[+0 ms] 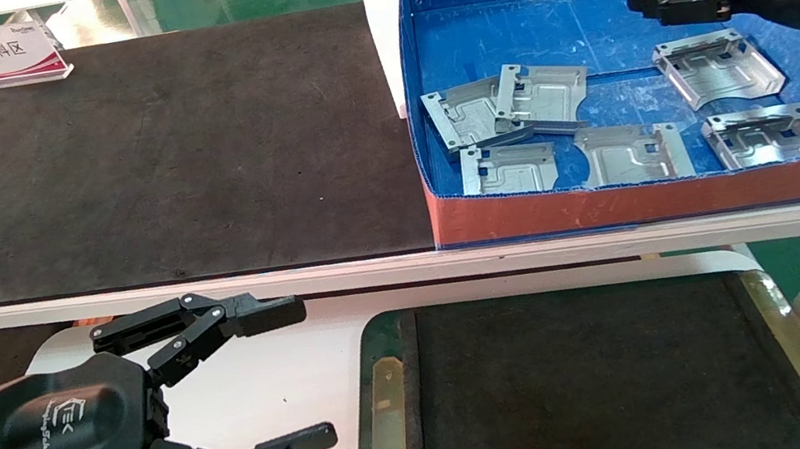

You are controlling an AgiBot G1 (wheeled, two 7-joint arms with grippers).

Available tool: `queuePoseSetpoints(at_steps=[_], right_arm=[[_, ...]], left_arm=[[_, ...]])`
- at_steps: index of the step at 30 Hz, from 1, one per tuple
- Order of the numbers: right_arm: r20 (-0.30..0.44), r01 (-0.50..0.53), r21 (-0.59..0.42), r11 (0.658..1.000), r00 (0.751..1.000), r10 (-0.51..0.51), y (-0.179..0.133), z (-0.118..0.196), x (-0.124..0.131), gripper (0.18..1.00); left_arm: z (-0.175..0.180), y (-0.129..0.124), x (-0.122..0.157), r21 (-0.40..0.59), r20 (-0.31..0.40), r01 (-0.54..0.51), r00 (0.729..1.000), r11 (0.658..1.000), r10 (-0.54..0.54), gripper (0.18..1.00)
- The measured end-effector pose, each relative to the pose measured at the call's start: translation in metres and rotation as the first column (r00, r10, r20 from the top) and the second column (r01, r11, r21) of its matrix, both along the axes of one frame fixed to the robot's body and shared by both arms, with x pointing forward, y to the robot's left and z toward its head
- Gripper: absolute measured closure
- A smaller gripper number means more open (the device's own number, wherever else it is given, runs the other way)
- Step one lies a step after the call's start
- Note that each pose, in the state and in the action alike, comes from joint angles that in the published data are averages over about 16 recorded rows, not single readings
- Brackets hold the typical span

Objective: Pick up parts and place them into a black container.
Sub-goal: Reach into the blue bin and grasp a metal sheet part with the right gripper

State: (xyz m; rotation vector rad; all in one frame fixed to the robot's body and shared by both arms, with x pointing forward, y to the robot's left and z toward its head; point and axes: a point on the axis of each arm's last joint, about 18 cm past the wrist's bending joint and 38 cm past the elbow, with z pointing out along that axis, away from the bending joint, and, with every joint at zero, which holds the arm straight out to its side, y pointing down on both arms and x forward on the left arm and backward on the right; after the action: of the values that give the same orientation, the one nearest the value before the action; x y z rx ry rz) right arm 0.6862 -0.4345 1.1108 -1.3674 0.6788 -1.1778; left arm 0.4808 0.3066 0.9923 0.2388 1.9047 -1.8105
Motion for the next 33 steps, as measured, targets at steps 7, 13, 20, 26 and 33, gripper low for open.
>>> queuePoseSetpoints(at_steps=[7, 13, 20, 26, 33], right_arm=[[-0.082, 0.081, 0.036, 0.996, 0.994, -0.078, -0.008, -0.001, 0.008, 0.178], [-0.142, 0.130, 0.054, 0.990, 0.982, -0.121, -0.011, -0.006, 0.013, 0.178], [-0.199, 0.170, 0.079, 0.982, 0.968, -0.152, -0.012, -0.019, 0.020, 0.178], [-0.240, 0.199, 0.120, 0.973, 0.956, -0.166, -0.014, -0.033, 0.026, 0.178], [-0.269, 0.225, 0.159, 0.961, 0.947, -0.177, -0.015, -0.048, 0.032, 0.178]], left_arm=[[0.000, 0.000, 0.000, 0.000, 0.000, 0.000, 1.000, 1.000, 0.000, 0.491], [0.000, 0.000, 0.000, 0.000, 0.000, 0.000, 1.000, 1.000, 0.000, 0.625], [0.000, 0.000, 0.000, 0.000, 0.000, 0.000, 1.000, 1.000, 0.000, 0.782], [0.000, 0.000, 0.000, 0.000, 0.000, 0.000, 1.000, 1.000, 0.000, 0.882], [0.000, 0.000, 0.000, 0.000, 0.000, 0.000, 1.000, 1.000, 0.000, 0.957]])
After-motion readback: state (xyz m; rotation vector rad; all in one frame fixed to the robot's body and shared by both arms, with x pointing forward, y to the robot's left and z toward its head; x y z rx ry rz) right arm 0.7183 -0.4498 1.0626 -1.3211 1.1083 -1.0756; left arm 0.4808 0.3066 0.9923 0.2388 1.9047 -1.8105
